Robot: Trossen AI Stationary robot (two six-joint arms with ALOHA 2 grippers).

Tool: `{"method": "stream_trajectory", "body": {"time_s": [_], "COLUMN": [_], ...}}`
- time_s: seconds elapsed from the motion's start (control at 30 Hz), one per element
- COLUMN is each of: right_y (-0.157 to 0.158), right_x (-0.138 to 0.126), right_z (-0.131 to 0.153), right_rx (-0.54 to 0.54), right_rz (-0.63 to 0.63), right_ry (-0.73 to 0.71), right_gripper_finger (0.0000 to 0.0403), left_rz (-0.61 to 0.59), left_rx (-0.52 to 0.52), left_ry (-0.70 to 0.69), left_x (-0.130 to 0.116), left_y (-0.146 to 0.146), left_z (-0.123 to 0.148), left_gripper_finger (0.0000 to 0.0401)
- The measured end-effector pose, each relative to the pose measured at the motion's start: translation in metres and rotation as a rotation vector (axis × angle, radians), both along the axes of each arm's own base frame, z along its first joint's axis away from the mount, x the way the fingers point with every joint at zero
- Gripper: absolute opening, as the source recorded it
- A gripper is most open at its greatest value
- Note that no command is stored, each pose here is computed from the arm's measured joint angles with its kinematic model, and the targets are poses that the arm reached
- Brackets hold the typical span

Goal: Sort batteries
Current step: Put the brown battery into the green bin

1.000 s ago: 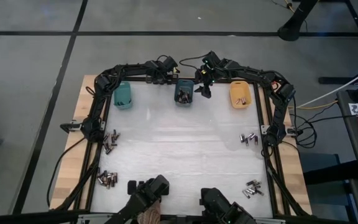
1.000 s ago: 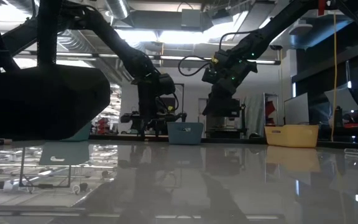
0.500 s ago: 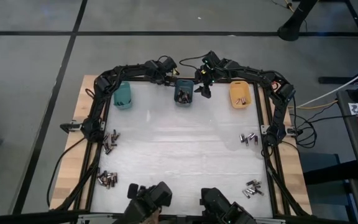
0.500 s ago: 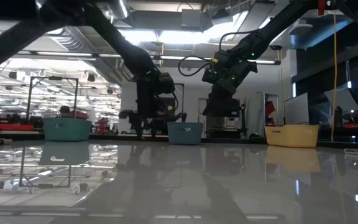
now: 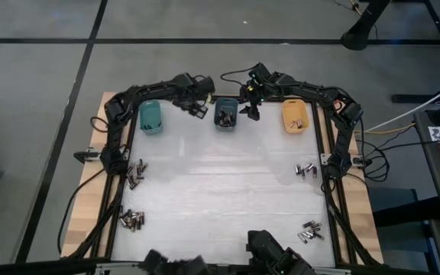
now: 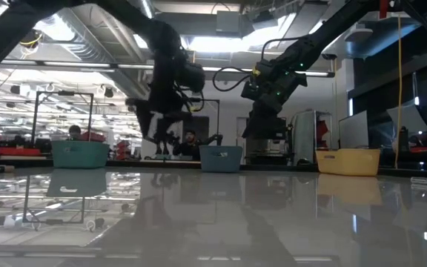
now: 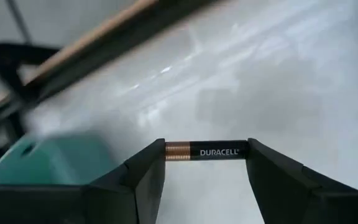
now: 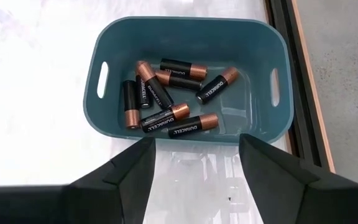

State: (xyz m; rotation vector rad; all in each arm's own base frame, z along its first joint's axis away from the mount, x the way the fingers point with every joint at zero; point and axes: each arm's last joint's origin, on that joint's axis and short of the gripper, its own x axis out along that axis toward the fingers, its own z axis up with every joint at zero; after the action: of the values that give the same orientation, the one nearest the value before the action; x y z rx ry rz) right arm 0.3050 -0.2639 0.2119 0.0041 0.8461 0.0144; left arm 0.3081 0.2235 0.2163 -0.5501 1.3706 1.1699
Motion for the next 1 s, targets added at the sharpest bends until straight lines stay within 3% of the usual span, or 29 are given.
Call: {"method": "stream_trajectory", "body": {"time_s": [0.17,0.43,0.67,0.87,1.0], "right_y": [0.000,0.000,0.000,0.000,0.000], "right_x": [0.000,0.000,0.000,0.000,0.000], "right_z": [0.000,0.000,0.000,0.000,0.000], "right_rx": [-0.008,-0.009,-0.013,-0.016,-0.016], "right_rz": [0.005,0.008,0.013,0.014,0.014], "right_ry": [0.003,0.005,0.007,0.003,0.003], "right_gripper_finger": [0.0234,0.0234,0.0234,0.0234,0.0234], "left_rz": [0.013,0.086,0.184,0.201,0.241], "left_rx": [0.024,0.051,-0.032,-0.098,-0.130], "left_ry": [0.150,0.180,0.266,0.075,0.091], "left_x": [-0.013,-0.041,-0.087,-0.112,-0.129], "left_y": [-0.034,-0.040,-0.032,-0.014,-0.008], "left_z": [0.028,0.057,0.025,-0.010,-0.020], "left_gripper_finger": [0.0196,0.0197,0.0197,0.0198,0.0198]}}
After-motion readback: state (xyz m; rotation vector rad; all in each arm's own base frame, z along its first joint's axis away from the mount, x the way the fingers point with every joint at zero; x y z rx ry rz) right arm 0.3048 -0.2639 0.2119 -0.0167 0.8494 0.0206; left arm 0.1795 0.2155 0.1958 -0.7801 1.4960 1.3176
